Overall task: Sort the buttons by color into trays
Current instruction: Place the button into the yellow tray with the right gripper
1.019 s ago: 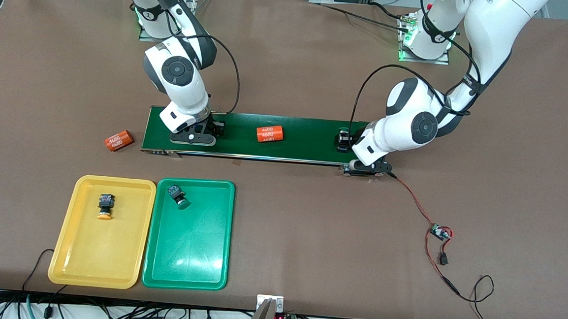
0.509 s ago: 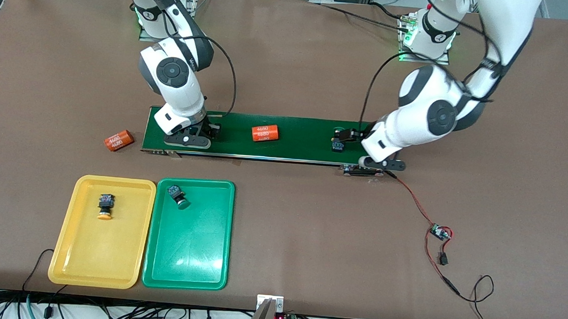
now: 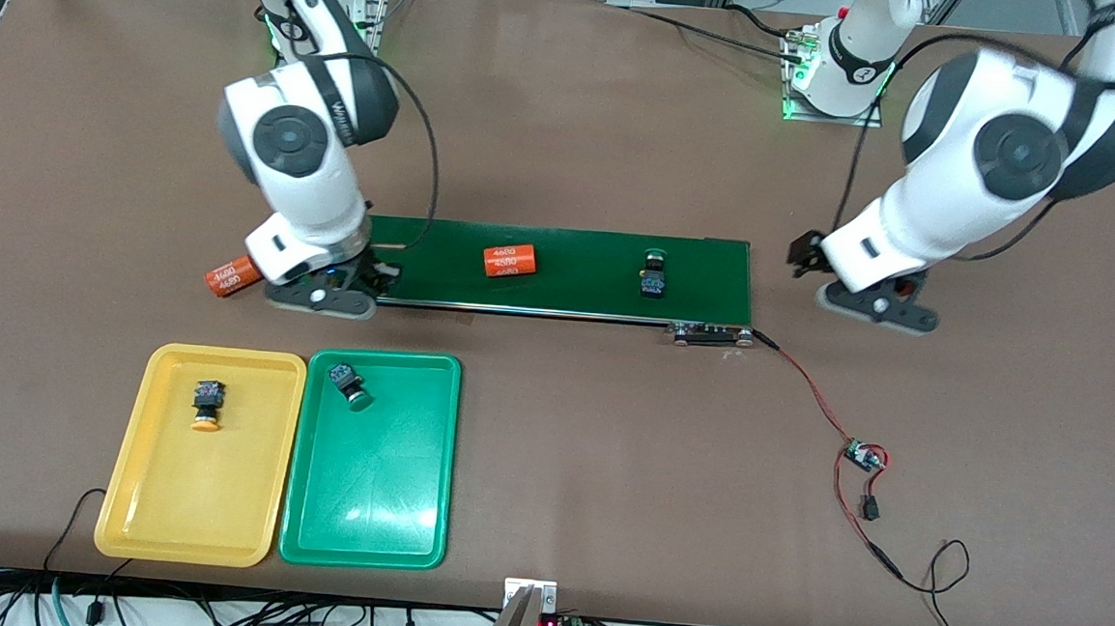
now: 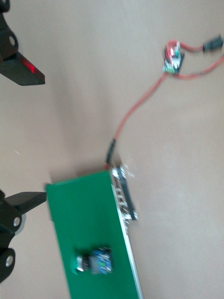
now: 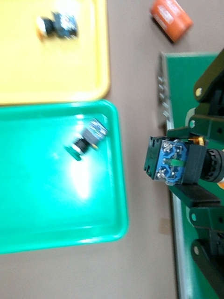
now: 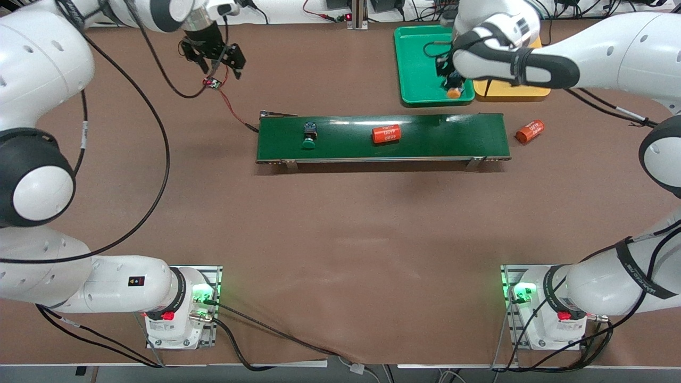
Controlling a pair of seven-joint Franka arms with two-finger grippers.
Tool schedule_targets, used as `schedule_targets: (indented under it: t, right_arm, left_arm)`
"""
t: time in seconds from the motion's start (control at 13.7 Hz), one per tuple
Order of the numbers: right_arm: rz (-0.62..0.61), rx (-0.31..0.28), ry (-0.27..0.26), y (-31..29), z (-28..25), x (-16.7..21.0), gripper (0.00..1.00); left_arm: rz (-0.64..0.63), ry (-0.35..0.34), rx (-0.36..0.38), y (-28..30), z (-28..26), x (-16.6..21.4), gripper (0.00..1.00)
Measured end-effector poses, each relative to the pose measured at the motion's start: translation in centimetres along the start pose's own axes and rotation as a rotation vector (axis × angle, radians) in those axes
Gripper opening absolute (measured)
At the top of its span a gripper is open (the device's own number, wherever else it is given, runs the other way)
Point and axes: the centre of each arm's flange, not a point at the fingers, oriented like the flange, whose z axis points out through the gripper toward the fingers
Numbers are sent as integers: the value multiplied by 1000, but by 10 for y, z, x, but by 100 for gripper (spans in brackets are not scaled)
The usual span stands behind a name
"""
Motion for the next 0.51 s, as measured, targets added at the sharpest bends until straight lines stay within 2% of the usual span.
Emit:
schedule_targets:
  t: [0.22,0.36,0.51]
  right_arm:
    - [-18,50,-6,77,2,51,43]
    - [-50,44,-5,127,19,79,43]
    - [-82,40,4,162,46,100,43]
  left_arm:
    - [-18,-64,20,-13,-80,-37,100]
    - [-33,-49,19,-20,-117,-45,100]
    - [-57,-35,13,-34,-118,-39,100]
